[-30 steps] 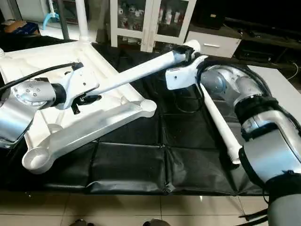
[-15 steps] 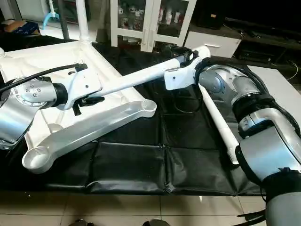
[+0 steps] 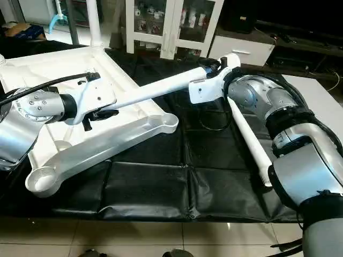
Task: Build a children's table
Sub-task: Pick table leg
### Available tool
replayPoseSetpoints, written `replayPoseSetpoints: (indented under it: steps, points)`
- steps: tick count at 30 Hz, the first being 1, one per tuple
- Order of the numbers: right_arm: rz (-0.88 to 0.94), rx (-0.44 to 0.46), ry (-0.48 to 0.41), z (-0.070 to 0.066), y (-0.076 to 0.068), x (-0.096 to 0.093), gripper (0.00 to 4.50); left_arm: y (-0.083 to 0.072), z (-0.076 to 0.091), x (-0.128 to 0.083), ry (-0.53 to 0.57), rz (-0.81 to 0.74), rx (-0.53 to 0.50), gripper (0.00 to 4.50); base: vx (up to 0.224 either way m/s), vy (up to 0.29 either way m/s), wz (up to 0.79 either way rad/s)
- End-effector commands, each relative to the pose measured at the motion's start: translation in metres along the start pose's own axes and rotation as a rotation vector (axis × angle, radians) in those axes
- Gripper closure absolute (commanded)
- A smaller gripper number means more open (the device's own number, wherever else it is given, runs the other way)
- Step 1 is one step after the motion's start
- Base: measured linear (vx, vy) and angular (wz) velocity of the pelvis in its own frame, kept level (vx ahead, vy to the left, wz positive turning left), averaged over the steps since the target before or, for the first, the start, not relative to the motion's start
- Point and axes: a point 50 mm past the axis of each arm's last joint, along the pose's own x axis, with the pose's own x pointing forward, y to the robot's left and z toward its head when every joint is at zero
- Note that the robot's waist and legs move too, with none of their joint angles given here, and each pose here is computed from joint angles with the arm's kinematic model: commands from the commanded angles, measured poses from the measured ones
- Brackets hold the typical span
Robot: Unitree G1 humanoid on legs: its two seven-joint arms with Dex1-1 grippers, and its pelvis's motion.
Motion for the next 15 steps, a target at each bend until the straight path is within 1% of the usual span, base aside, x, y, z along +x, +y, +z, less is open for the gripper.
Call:
replayPoseSetpoints:
  steps: [1,3,5,7,8,9,11,12,14,15]
  points:
    - [0.025,-0.013,0.018,-0.005,-0.002,-0.002,2.63,0.010,0.013,-0.007,-0.033,0.063,0.060,3.02,0.000,0.000,0.00]
    - [0.029,-0.011,0.021,-0.005,-0.002,-0.002,2.63,0.012,0.014,-0.007,-0.038,0.082,0.063,2.32,0.000,0.000,0.00]
    - [0.038,-0.005,0.031,-0.007,0.000,-0.003,2.63,0.017,0.017,-0.009,-0.063,0.105,0.038,2.29,0.000,0.000,0.00]
    - [0.040,-0.004,0.034,-0.008,0.001,-0.003,2.63,0.018,0.018,-0.009,-0.071,0.104,0.040,2.04,0.000,0.000,0.00]
    - [0.045,-0.003,0.038,-0.009,0.002,-0.003,2.63,0.019,0.019,-0.010,-0.073,0.112,0.045,2.04,0.000,0.000,0.00]
    - [0.053,-0.002,0.044,-0.010,0.004,-0.004,2.63,0.021,0.020,-0.011,-0.080,0.127,0.055,1.92,0.000,0.000,0.00]
    - [0.076,0.002,0.058,-0.013,0.009,-0.006,2.63,0.026,0.023,-0.013,-0.096,0.159,0.085,1.86,0.000,0.000,0.00]
    - [0.076,0.002,0.058,-0.013,0.009,-0.006,2.63,0.026,0.023,-0.013,-0.096,0.159,0.085,1.77,0.000,0.000,0.00]
    - [0.115,0.012,0.088,-0.019,0.017,-0.009,2.63,0.029,0.027,-0.014,-0.115,0.167,0.107,1.69,0.000,0.000,0.00]
    - [0.115,0.012,0.088,-0.019,0.017,-0.009,2.63,0.029,0.027,-0.014,-0.115,0.167,0.107,1.69,0.000,0.000,0.00]
